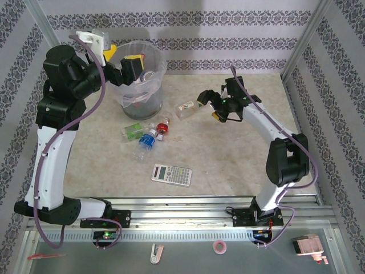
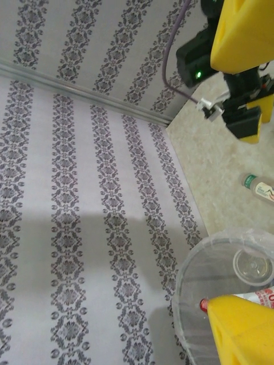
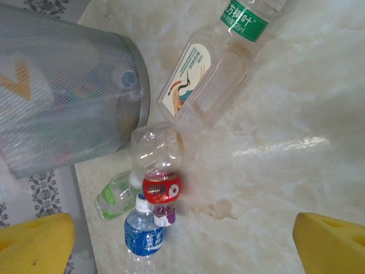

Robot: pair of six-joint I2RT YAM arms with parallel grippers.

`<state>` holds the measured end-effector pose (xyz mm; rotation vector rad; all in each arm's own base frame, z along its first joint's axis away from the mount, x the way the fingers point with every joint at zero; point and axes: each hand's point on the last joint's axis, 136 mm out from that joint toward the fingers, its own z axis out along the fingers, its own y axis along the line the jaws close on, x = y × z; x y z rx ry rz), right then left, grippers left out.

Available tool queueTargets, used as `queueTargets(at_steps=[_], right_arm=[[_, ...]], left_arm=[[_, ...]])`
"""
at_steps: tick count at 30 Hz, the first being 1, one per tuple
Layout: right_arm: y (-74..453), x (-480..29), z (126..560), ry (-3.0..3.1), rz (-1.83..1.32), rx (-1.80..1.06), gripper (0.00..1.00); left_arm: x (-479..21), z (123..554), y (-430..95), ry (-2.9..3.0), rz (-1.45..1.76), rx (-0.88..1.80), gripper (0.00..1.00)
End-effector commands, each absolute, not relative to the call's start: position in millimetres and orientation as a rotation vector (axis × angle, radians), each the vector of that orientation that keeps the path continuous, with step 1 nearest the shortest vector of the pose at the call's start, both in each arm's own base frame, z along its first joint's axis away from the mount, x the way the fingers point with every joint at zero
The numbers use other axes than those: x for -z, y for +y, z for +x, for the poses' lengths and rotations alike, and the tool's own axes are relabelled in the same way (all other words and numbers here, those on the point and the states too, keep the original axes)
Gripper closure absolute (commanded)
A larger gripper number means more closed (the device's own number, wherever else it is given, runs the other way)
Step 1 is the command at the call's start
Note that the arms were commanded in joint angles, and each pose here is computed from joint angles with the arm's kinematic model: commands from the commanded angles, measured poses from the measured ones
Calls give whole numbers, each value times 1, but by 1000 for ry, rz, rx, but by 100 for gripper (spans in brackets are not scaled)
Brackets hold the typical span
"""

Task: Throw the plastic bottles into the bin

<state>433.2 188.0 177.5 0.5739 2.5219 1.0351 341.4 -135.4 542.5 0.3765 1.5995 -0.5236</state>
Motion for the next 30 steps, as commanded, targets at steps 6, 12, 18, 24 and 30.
queueTargets(at_steps=[6,12,18,24,30], right_arm=[[202,-156,464,2547,716,-1035,2],[212,-130,481,2583,794,-990,2],[221,-106,497,2625,845,-932,2],[229,-86,510,2665,879,-854,3],[230,-67,521,2710,919,-764,3]], left_arm=[[-541,325,-149,1584,441,500,0],[-536,321,-157,1592,463,505,0],[-533,320,-161,1598,472,508,0],[-530,319,-164,1597,473,524,0],[-527,320,-164,1602,467,518,0]])
